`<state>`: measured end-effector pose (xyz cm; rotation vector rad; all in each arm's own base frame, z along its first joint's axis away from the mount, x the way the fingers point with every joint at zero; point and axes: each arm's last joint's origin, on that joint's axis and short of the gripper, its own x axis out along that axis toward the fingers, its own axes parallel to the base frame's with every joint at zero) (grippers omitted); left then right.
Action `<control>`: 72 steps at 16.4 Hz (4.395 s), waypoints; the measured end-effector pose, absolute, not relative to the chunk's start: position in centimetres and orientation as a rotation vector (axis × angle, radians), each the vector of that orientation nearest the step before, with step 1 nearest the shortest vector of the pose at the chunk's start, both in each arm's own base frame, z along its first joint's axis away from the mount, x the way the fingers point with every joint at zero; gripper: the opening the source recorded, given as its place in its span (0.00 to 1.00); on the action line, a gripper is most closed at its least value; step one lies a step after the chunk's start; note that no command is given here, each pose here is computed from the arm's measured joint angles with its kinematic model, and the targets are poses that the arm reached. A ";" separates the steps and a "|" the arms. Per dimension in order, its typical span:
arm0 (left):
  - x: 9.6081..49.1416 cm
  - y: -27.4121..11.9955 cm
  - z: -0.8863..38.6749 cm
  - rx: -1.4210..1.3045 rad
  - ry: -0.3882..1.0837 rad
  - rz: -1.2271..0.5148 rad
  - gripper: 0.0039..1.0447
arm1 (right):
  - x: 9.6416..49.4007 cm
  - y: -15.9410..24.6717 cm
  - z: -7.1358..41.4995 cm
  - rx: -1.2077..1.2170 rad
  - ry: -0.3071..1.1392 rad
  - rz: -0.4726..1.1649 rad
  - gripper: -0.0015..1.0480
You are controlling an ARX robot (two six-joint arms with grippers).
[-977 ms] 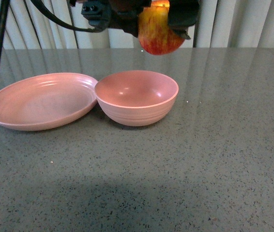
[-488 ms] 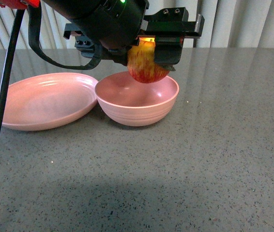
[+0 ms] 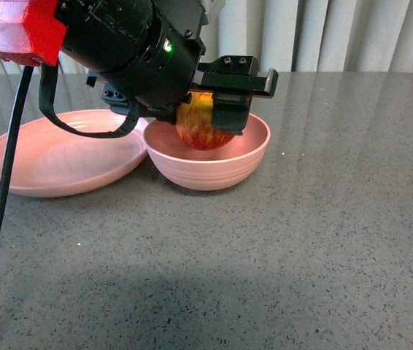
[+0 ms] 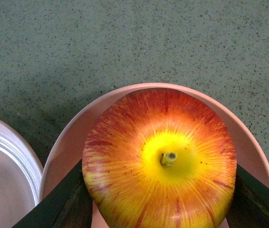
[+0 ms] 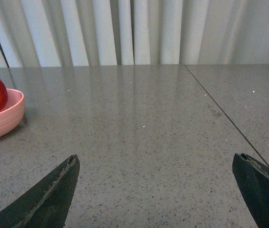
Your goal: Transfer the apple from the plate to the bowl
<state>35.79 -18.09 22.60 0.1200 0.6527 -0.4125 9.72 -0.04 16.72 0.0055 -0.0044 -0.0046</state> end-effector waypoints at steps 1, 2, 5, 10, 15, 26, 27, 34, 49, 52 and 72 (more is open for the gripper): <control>35.9 -18.0 22.4 0.120 0.657 -0.409 0.64 | 9.7 0.0 16.7 0.006 -0.004 -0.005 0.94; 36.0 -18.0 22.3 0.121 0.661 -0.408 0.64 | 9.7 0.0 16.7 0.006 -0.004 -0.005 0.94; 36.0 -18.1 22.0 0.121 0.670 -0.415 0.78 | 9.7 0.0 16.7 0.006 -0.004 -0.005 0.94; 36.1 -18.1 22.2 0.118 0.664 -0.418 0.94 | 9.7 0.0 16.7 0.006 -0.004 -0.005 0.94; 35.8 -17.9 23.8 0.107 0.622 -0.422 0.94 | 9.7 0.0 16.7 0.006 -0.004 -0.005 0.94; 28.5 -11.0 35.4 -0.006 0.179 -0.300 0.94 | 9.7 0.0 16.7 0.006 -0.004 -0.005 0.94; 27.5 -10.2 35.4 -0.015 0.166 -0.276 0.94 | 9.7 0.0 16.7 0.006 -0.004 -0.005 0.94; 20.5 -4.0 27.5 -0.021 -0.013 0.011 0.34 | 9.7 0.0 16.7 0.006 -0.004 -0.005 0.94; 12.8 0.0 18.0 -0.014 0.004 -0.001 0.01 | 9.7 0.0 16.7 0.006 -0.004 -0.005 0.94; 12.2 0.0 17.6 -0.014 0.004 -0.002 0.01 | 9.7 0.0 16.7 0.006 -0.004 -0.005 0.94; 9.7 0.0 16.8 -0.011 -0.002 -0.002 0.70 | 9.7 0.0 16.7 0.006 -0.005 -0.005 0.94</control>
